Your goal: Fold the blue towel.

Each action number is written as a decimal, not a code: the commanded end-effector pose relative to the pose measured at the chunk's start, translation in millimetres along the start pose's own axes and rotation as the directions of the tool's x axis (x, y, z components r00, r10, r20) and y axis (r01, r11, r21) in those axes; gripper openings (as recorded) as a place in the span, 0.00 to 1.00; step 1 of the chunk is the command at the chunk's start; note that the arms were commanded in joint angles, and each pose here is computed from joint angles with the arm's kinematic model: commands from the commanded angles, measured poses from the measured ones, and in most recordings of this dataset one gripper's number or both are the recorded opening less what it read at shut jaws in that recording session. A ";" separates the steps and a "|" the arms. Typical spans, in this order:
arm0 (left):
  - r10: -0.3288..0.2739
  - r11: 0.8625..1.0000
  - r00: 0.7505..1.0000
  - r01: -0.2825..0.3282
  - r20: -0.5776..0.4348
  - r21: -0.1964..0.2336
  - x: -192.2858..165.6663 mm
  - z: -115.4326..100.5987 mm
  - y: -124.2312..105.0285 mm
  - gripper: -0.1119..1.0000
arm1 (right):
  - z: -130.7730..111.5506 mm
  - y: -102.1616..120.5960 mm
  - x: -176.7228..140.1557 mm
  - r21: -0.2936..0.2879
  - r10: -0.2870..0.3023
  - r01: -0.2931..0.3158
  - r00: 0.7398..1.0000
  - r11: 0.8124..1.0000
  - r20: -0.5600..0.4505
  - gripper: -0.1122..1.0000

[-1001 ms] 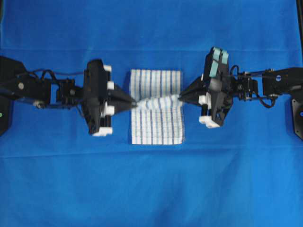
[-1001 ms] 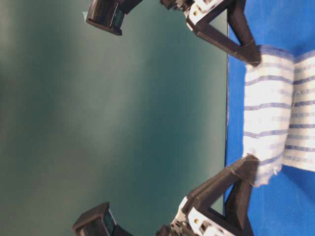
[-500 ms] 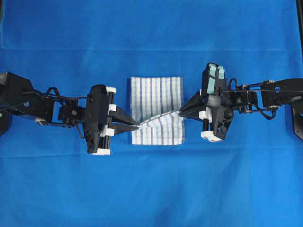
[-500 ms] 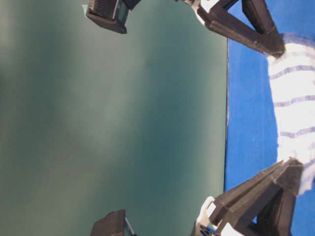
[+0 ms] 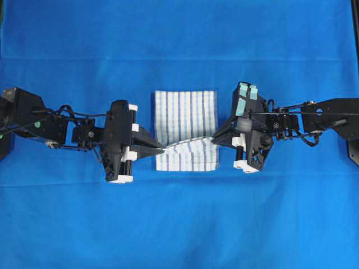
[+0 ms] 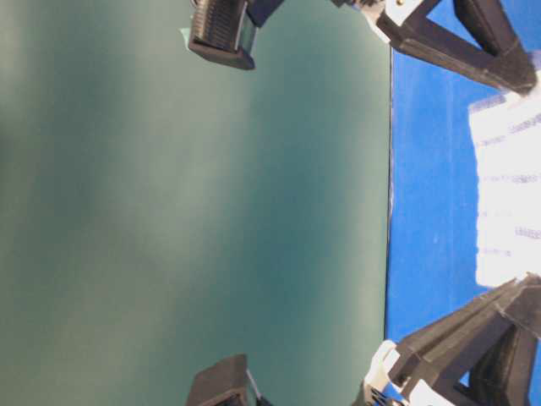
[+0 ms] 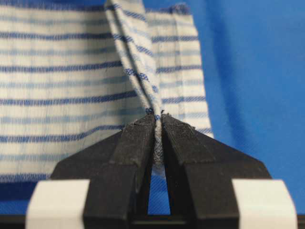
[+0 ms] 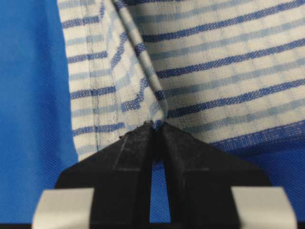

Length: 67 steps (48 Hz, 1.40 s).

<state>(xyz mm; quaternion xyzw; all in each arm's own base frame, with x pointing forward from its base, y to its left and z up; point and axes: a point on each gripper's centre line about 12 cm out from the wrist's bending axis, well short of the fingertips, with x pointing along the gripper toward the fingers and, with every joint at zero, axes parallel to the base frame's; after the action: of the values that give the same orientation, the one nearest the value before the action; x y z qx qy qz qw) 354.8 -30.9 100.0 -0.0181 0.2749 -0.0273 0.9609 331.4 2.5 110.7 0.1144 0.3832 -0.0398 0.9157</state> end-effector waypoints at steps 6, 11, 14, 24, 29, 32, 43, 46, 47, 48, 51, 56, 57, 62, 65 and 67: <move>-0.004 1.000 1.000 0.004 0.006 -0.002 -1.1 2.6 -1.3 0.21 | 1.8 2.3 -0.8 0.002 0.001 -0.001 1.000 1.000 -0.005 0.31; -0.009 1.000 1.000 0.009 0.009 0.001 -1.2 3.5 -3.6 0.48 | 3.2 4.7 -0.7 -0.003 0.006 -0.006 1.000 1.000 -0.001 0.59; -0.012 1.000 1.000 0.012 0.012 0.003 -1.5 4.8 -4.8 0.66 | 5.0 7.3 -1.7 -0.007 0.012 -0.012 1.000 1.000 0.005 0.69; -0.016 1.000 0.999 0.015 0.034 0.016 -18.9 18.2 -5.6 0.76 | 22.0 14.6 -18.1 -0.025 0.030 -0.028 0.998 0.999 0.057 0.65; -0.019 1.000 0.998 0.018 0.056 0.024 -36.3 30.4 -6.3 0.75 | 34.6 21.1 -33.0 -0.046 0.043 -0.039 0.995 0.998 0.092 0.65; -0.022 0.999 0.997 0.020 0.075 0.028 -48.9 37.5 -6.6 0.75 | 41.9 22.6 -43.9 -0.057 0.045 -0.039 0.993 0.998 0.112 0.65; -0.032 0.999 0.982 0.023 0.187 0.049 -103.2 62.2 -7.3 0.75 | 64.0 26.6 -89.5 -0.108 0.055 -0.034 0.977 0.994 0.204 0.65; -0.033 0.998 0.974 0.022 0.222 0.054 -119.0 65.3 -6.7 0.75 | 68.0 26.9 -102.7 -0.122 0.058 -0.030 0.971 0.992 0.232 0.65; -0.035 0.998 0.971 0.023 0.235 0.056 -124.1 66.4 -7.1 0.75 | 69.2 26.5 -107.4 -0.125 0.057 -0.028 0.969 0.992 0.241 0.65; -0.036 0.998 0.968 0.022 0.247 0.059 -129.5 66.9 -7.0 0.75 | 70.9 26.6 -112.2 -0.129 0.058 -0.026 0.966 0.991 0.252 0.65; -0.036 0.998 0.957 0.020 0.289 0.060 -146.1 67.2 -5.8 0.75 | 72.9 25.8 -126.3 -0.140 0.059 -0.020 0.958 0.990 0.280 0.65; -0.034 0.998 0.938 0.014 0.344 0.060 -167.9 66.1 -3.7 0.74 | 72.2 21.6 -151.4 -0.157 0.057 -0.004 0.940 0.988 0.336 0.65; -0.035 0.998 0.935 0.014 0.353 0.060 -172.1 65.6 -3.6 0.74 | 71.0 20.6 -155.8 -0.156 0.057 -0.002 0.937 0.988 0.345 0.65; -0.038 0.998 0.921 0.016 0.387 0.060 -193.3 65.6 -3.3 0.74 | 66.7 17.4 -178.6 -0.172 0.061 0.010 0.914 0.985 0.401 0.65; -0.037 0.998 0.918 0.015 0.394 0.060 -204.8 64.3 -2.6 0.74 | 62.6 15.6 -192.1 -0.182 0.063 0.019 0.900 0.983 0.432 0.65; -0.037 0.998 0.918 0.015 0.395 0.058 -213.4 62.3 -2.1 0.74 | 56.6 13.1 -200.1 -0.188 0.062 0.027 0.892 0.982 0.448 0.65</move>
<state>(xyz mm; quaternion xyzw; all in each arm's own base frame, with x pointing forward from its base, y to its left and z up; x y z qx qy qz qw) 216.4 -20.4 255.9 -0.0016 0.0852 -0.0453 0.9953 243.7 -0.5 283.8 0.0261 0.1845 -0.0205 0.9823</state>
